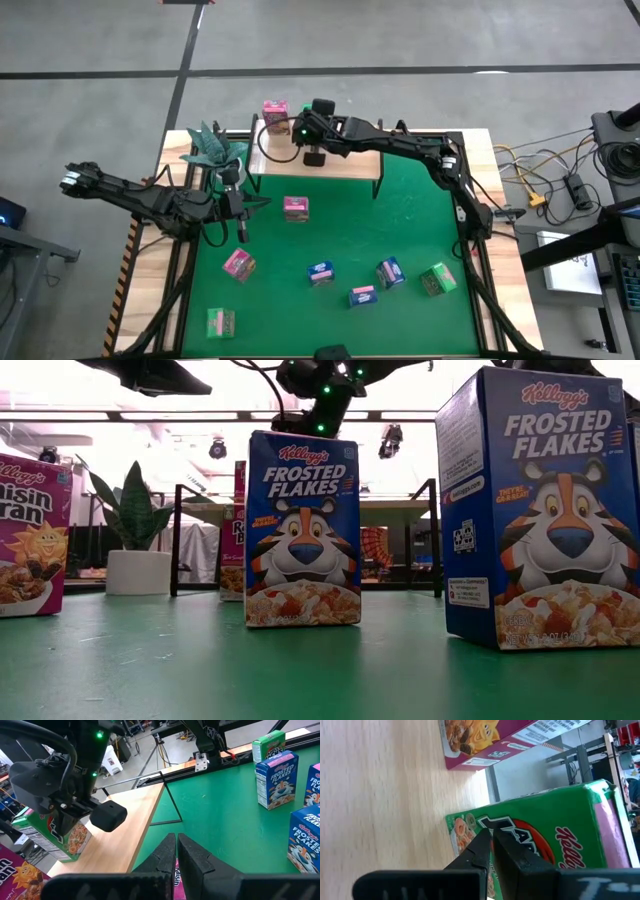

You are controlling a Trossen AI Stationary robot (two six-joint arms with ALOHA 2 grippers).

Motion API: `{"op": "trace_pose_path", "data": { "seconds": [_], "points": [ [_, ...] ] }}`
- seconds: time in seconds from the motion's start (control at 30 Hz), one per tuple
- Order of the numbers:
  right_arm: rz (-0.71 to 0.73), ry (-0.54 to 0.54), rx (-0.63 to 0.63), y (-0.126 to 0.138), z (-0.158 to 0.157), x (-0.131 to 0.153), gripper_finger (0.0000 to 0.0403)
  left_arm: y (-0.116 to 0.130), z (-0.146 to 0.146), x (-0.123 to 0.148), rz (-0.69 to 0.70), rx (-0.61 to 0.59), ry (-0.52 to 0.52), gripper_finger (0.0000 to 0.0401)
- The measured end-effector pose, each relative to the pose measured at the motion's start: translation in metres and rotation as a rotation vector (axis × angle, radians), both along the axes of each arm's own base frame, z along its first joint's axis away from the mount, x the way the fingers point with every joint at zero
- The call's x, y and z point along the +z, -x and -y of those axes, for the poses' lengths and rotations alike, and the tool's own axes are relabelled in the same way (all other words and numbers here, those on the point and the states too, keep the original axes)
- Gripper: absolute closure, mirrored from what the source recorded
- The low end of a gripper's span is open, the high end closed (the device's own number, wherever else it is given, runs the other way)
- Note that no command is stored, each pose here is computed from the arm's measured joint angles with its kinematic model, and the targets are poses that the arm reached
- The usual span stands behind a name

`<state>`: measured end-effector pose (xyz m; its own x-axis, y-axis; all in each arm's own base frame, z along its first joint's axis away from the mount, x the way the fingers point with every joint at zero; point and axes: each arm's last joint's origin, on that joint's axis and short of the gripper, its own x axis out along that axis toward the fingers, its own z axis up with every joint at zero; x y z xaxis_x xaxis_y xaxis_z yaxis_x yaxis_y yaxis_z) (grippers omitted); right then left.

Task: Stack cereal on shelf
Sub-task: Put the top green cereal box on the shelf, then put the left blue cereal box on the shelf

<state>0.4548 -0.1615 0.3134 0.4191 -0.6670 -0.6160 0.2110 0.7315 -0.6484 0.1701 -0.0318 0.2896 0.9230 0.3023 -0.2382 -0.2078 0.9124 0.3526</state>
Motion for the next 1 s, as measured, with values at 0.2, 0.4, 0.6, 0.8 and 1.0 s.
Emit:
{"op": "trace_pose_path", "data": {
  "seconds": [0.2,0.4,0.6,0.8,1.0],
  "points": [
    [0.008,-0.003,-0.008,0.0,0.001,0.0,0.039,0.0,0.0,0.0,0.0,0.0,0.0,0.0401],
    [0.017,-0.02,0.011,0.004,-0.021,0.013,0.039,0.0,0.0,0.0,0.0,0.0,0.0,0.0401],
    [0.075,-0.085,0.03,0.023,-0.063,0.045,0.039,0.0,0.0,0.0,0.006,0.004,0.017,0.0401],
    [0.143,-0.155,0.085,0.045,-0.11,0.058,0.039,0.0,0.0,0.0,0.015,0.011,0.048,0.0401],
    [0.212,-0.206,0.134,0.072,-0.153,0.05,0.039,0.0,0.0,-0.001,0.019,0.018,0.077,0.0401]
  ]
}}
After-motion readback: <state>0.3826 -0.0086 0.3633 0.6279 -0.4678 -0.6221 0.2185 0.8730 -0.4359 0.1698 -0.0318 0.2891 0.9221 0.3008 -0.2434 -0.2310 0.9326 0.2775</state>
